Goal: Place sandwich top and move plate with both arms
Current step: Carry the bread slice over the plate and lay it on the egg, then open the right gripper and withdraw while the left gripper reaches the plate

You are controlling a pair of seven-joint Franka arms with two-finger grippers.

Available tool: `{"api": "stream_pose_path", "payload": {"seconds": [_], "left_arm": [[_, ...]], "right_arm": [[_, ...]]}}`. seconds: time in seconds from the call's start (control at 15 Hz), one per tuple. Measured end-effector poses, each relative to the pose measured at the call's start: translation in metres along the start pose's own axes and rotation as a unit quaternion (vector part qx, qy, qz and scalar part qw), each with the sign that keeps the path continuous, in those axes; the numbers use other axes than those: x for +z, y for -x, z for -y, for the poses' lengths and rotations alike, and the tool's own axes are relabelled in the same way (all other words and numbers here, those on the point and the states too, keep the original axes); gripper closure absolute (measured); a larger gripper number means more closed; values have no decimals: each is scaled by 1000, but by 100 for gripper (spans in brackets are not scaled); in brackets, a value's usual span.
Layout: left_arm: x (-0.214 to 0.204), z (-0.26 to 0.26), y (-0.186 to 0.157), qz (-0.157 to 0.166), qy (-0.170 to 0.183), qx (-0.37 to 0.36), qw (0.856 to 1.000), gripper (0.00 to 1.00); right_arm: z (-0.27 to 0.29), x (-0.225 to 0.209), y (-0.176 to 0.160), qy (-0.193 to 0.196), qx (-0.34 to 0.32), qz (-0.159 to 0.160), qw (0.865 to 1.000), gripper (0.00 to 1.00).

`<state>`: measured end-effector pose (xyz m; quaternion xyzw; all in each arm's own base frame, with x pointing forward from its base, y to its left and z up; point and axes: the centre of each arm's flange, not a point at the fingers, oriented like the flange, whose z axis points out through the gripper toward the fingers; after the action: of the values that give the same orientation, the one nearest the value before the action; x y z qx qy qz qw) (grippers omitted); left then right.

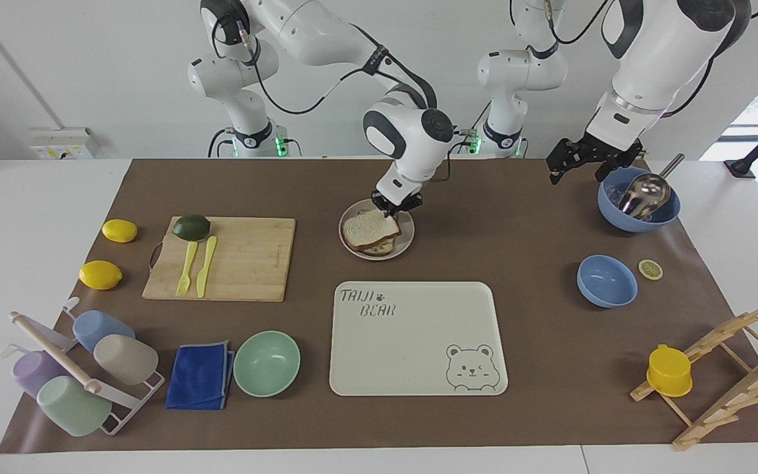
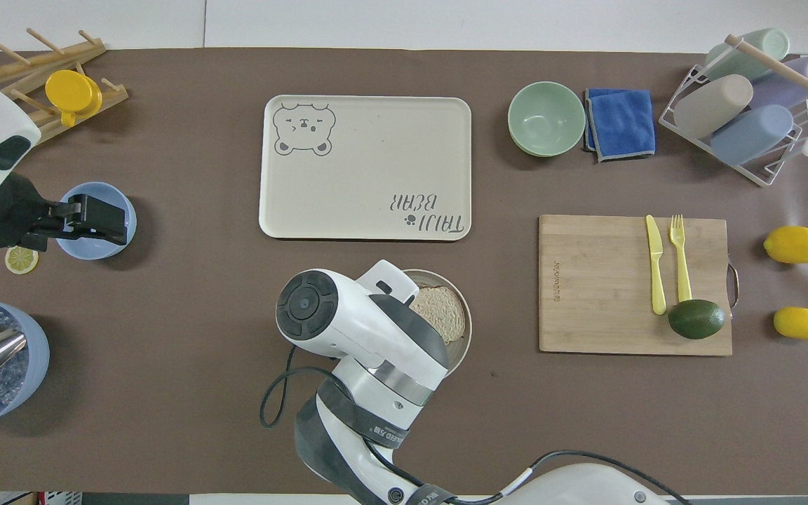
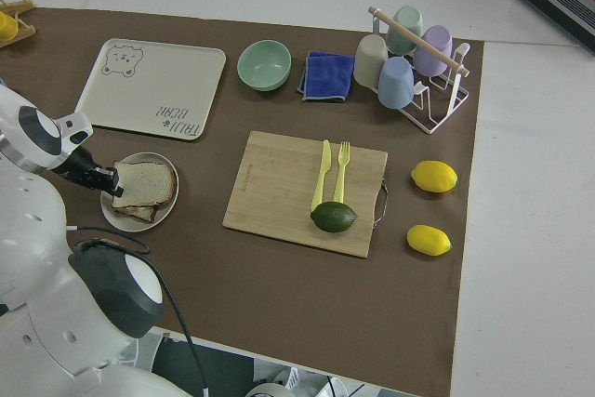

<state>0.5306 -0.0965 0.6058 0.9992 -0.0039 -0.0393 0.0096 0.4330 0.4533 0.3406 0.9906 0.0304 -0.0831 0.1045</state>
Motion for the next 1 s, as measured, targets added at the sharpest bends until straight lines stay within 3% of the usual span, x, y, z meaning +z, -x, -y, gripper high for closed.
{"api": "stream_pose_path", "payload": {"seconds": [0.27,0.53,0.8,0.87,1.0], "left_arm": [[0,0,0,0,0,0,1000,0],[2,0,1,3,-1,0,1000,0],[2,0,2,3,-1,0,1000,0],[3,0,2,5,-1,0,1000,0],[8,0,5,9,-2,0,1000,0]], "right_arm": [[1,-1,2,-8,16,7,1000,89],[-7,-14,-9,-25,31,-7,999,50],[-97,-80,-45,-50,81,-40,995,8],[-128,-100,-49,-48,93,-45,993,0],[-191,-134,-51,-40,114,-49,991,0]]}}
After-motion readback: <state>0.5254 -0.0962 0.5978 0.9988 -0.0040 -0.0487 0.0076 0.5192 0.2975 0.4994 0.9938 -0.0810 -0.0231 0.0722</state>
